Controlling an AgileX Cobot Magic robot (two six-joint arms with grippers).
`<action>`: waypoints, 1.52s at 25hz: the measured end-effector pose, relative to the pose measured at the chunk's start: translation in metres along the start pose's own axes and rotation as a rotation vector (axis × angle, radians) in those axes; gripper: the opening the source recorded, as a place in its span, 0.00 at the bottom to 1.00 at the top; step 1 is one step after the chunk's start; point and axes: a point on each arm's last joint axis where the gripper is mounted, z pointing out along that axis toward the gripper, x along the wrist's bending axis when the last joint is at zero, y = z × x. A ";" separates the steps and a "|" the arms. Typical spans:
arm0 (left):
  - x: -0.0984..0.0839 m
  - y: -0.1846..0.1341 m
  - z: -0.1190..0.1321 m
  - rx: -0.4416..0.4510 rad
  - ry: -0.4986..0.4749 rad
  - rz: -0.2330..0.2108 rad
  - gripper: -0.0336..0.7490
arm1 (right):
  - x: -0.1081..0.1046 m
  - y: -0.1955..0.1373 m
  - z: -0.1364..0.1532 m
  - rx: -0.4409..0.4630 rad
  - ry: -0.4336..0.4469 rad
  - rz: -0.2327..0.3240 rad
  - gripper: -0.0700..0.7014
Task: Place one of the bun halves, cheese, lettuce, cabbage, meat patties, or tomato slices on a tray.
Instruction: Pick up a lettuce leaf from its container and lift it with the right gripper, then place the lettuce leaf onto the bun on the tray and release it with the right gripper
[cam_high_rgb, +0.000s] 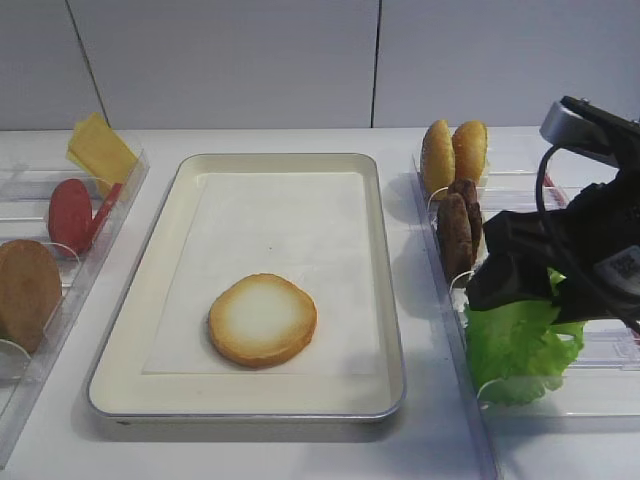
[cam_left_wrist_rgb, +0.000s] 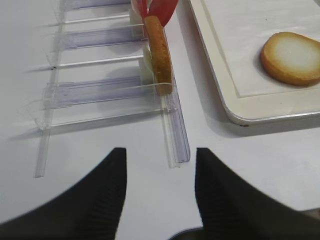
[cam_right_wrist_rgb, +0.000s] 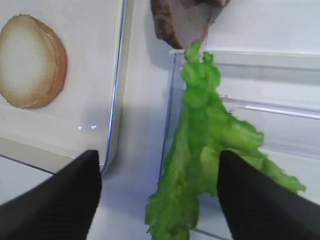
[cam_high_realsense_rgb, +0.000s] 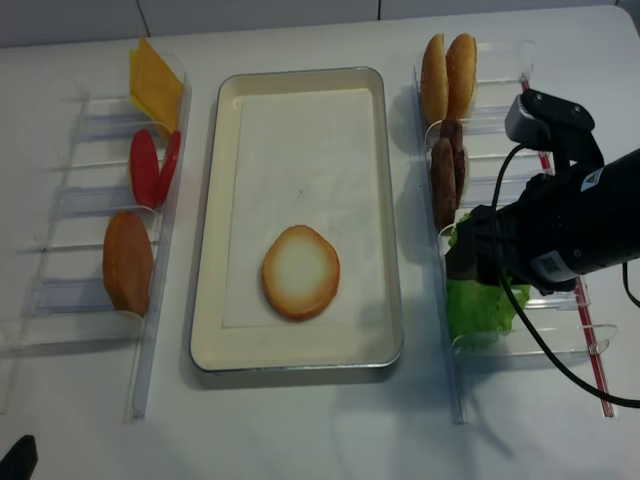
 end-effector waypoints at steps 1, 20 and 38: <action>0.000 0.000 0.000 0.000 0.000 0.000 0.42 | 0.000 0.000 0.000 0.000 -0.001 -0.001 0.69; 0.000 0.000 0.000 0.000 0.000 0.000 0.42 | 0.015 0.011 -0.015 0.025 0.040 -0.044 0.16; 0.000 0.000 0.000 0.000 0.000 0.000 0.42 | 0.114 0.019 0.003 -0.003 0.439 -0.196 0.16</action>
